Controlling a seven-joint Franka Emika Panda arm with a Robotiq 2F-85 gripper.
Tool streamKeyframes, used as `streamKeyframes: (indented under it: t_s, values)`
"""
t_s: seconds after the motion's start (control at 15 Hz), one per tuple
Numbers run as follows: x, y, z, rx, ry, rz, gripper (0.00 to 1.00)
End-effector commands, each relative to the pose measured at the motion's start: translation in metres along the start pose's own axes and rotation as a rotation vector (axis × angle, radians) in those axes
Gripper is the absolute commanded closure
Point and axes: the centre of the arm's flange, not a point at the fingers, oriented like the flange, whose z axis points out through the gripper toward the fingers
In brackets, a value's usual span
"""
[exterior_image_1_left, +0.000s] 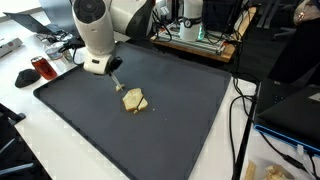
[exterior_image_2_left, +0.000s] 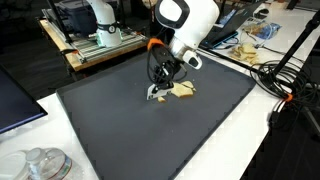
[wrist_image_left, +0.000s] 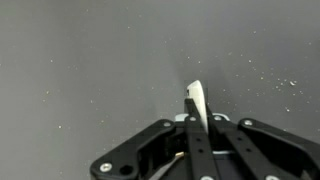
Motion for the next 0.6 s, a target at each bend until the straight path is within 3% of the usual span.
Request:
streamKeyframes:
  t_s: [0.0, 0.53]
  values:
    - [0.001, 0.009, 0.007, 0.007, 0.046, -0.026, 0.99]
    - [0.009, 0.014, 0.026, 0.041, 0.081, -0.039, 0.99]
